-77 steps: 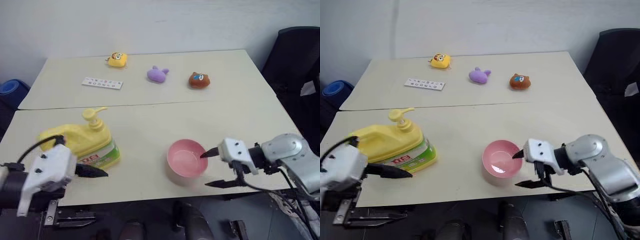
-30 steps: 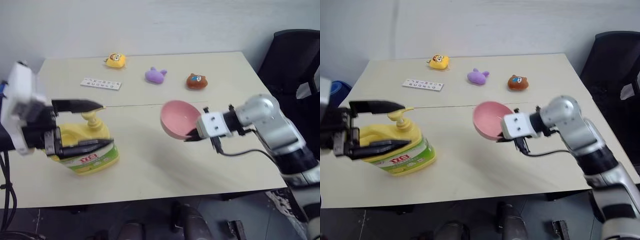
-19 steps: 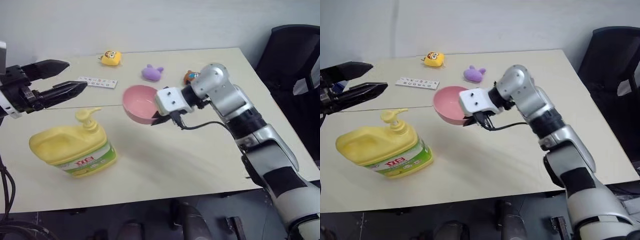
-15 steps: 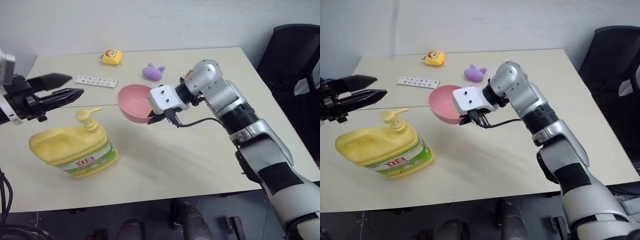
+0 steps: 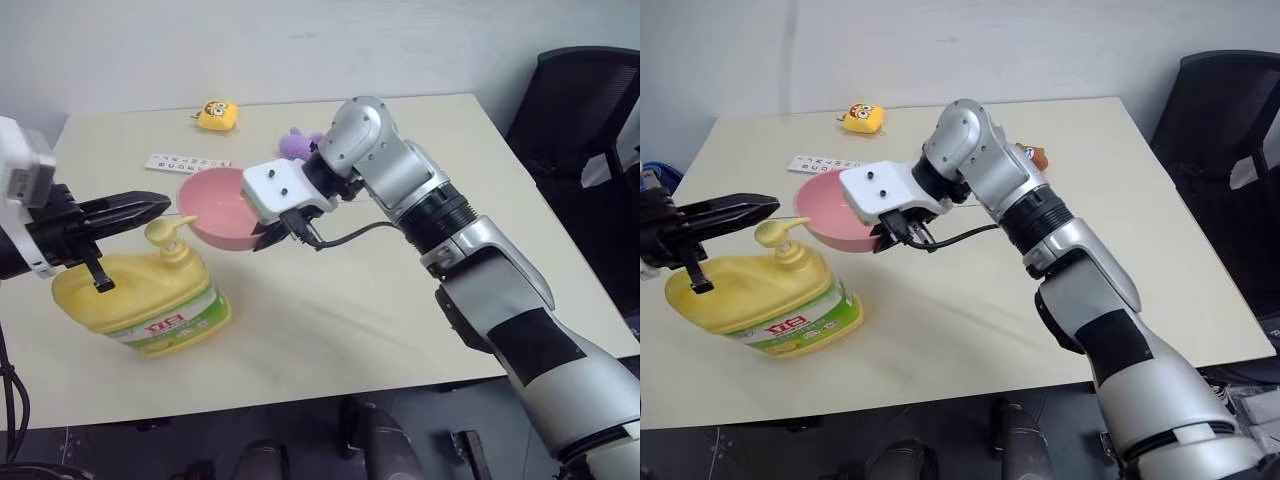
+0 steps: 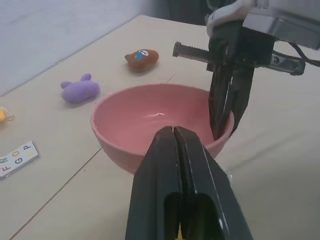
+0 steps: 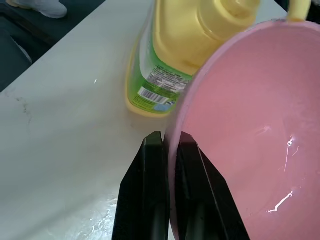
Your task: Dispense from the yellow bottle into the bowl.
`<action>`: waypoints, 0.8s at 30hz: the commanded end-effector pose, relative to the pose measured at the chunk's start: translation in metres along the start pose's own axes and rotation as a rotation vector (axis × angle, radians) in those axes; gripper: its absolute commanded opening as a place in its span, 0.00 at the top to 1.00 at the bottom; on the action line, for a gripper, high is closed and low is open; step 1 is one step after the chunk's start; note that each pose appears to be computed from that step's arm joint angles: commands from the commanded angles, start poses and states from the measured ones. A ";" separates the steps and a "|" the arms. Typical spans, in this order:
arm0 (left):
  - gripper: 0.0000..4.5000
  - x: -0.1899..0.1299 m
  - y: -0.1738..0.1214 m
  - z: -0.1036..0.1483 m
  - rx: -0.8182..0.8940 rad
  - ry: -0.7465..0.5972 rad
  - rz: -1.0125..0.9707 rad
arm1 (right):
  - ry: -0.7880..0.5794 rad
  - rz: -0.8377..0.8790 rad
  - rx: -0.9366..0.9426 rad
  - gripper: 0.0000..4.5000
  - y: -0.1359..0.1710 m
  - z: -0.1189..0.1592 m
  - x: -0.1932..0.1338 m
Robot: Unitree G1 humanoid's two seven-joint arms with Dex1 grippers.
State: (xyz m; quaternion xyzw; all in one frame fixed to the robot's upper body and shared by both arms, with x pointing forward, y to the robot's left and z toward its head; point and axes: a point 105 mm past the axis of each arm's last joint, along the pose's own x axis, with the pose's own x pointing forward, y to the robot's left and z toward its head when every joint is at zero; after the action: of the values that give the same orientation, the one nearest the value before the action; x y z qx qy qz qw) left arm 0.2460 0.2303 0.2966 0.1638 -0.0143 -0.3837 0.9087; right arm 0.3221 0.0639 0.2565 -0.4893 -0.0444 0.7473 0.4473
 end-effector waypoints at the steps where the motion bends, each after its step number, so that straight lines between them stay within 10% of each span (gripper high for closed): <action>1: 0.99 -0.010 -0.004 0.015 0.037 -0.041 0.005 | -0.007 0.057 -0.087 1.00 -0.002 0.019 -0.006; 24: 0.99 -0.014 -0.007 -0.008 0.047 0.050 0.023 | -0.002 0.092 -0.148 1.00 -0.001 0.027 -0.005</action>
State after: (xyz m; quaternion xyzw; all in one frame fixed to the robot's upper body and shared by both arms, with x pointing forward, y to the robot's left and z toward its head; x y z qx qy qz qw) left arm 0.2339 0.2390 0.2867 0.1790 0.0043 -0.3715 0.9110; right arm 0.3145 0.0689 0.2590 -0.5055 -0.0576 0.7548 0.4141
